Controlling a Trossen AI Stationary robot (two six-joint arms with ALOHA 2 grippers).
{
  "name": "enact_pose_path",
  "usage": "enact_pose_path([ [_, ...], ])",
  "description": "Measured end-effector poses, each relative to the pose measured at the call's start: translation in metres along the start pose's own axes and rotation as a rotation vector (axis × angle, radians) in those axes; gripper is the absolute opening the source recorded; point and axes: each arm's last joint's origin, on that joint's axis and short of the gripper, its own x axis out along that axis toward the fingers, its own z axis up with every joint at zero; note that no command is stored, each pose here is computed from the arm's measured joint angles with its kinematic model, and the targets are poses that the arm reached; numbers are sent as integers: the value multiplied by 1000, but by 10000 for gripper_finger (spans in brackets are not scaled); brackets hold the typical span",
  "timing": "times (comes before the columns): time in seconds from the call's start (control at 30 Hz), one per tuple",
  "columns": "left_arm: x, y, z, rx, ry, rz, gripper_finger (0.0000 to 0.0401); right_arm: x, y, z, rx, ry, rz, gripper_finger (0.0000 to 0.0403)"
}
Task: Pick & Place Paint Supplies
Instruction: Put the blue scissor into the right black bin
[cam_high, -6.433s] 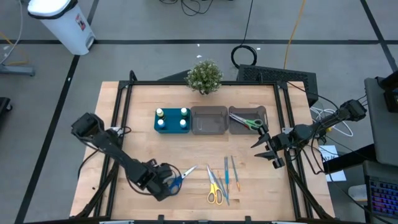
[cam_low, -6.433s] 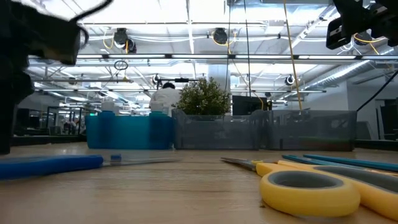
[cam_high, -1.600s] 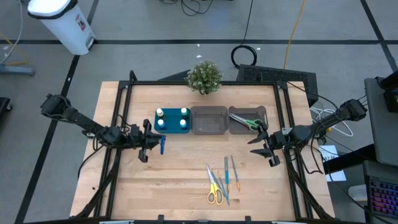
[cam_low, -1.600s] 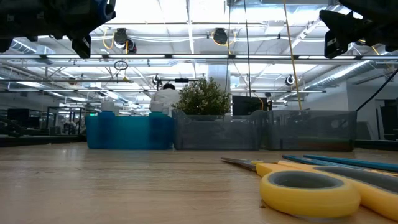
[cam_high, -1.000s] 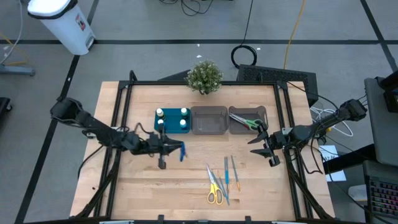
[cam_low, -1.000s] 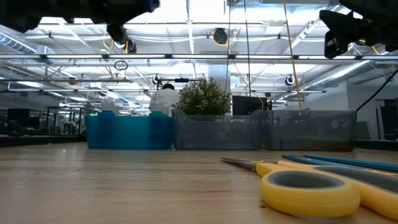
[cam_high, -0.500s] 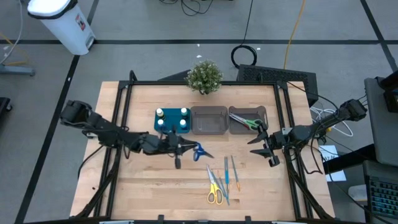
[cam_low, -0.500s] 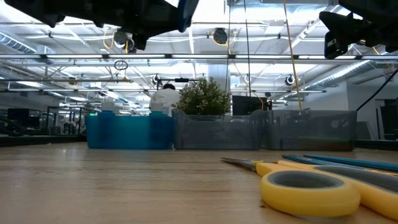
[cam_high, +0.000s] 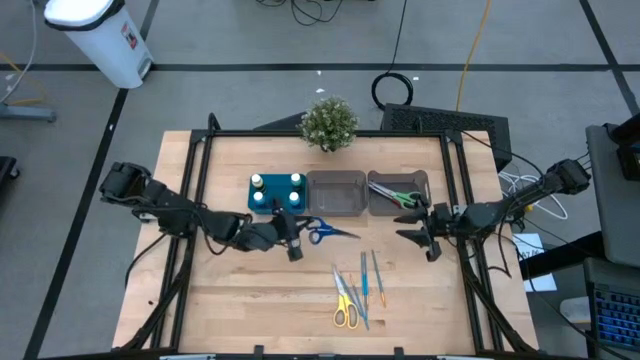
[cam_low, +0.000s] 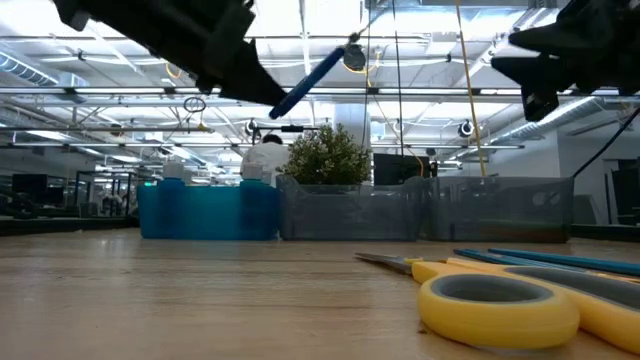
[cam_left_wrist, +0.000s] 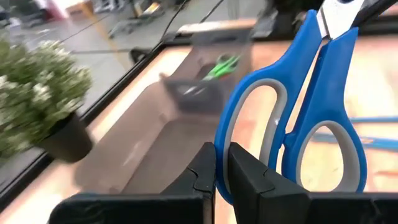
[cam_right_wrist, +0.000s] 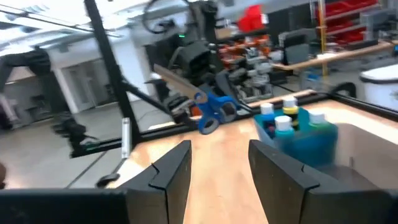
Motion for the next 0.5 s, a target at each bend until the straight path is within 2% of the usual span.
enact_pose_path([
  [0.2,-2,0,0,29,67,78,20,5,1,-4,19,47,-21,161],
  [0.3,-3,0,-2,30,74,108,20,12,5,1,45,49,-22,180],
  [0.5,-3,1,-1,9,62,127,20,27,11,2,14,71,-28,226],
])
